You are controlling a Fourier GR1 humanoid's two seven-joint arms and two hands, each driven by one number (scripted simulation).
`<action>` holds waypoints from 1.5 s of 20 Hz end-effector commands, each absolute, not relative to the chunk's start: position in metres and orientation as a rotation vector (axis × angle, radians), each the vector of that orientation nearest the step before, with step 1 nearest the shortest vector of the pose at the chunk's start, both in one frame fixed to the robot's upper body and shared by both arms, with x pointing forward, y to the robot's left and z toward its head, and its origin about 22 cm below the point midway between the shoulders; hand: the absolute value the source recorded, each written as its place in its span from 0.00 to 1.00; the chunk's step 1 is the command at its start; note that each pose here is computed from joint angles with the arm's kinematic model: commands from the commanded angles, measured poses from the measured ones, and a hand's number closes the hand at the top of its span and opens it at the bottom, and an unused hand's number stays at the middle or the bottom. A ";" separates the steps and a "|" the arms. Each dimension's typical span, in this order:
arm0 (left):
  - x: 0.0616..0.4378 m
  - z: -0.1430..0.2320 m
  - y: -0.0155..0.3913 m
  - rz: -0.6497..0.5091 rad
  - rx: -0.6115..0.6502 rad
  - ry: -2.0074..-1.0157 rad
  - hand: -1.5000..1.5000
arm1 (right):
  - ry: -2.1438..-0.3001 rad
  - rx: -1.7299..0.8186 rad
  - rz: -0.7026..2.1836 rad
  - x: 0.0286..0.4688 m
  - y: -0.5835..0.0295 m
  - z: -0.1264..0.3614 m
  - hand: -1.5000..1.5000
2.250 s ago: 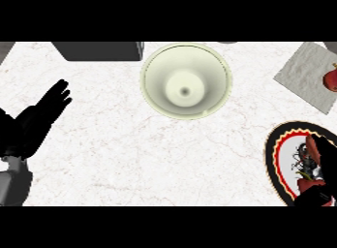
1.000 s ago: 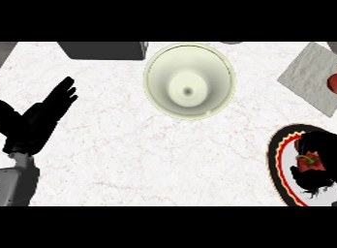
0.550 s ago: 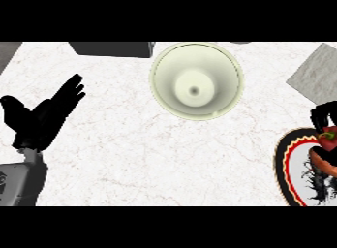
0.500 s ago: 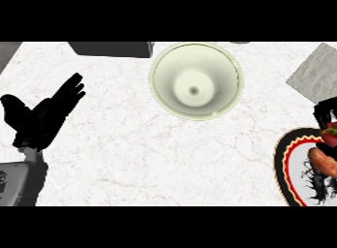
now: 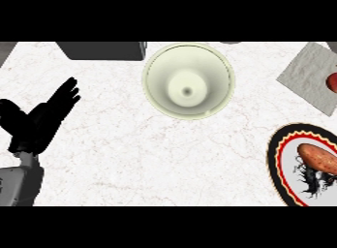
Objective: Pick the bell pepper from the plate and place it in the bowl
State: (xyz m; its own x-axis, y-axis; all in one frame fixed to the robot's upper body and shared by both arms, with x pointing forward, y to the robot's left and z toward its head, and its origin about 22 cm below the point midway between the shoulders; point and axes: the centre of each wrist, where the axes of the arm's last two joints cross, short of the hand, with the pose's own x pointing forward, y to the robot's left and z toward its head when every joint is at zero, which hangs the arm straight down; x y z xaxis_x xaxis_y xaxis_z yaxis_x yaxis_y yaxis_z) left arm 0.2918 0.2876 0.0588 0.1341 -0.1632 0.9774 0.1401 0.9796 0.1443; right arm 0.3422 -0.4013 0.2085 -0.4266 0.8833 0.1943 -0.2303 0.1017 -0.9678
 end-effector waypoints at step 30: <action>0.300 0.067 0.298 -0.220 -0.002 -1.425 0.50 | -1.752 -0.445 1.294 0.377 -0.164 0.316 1.00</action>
State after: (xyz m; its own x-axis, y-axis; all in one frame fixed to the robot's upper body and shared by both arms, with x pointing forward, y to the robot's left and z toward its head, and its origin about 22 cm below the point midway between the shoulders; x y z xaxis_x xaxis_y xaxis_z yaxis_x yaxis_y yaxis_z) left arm 0.2970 0.2938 0.0628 0.1312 -0.1603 0.9783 0.1339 0.9807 0.1427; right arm 0.3673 -0.1958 0.3221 -0.5423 0.7182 0.4361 -0.2167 0.3819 -0.8984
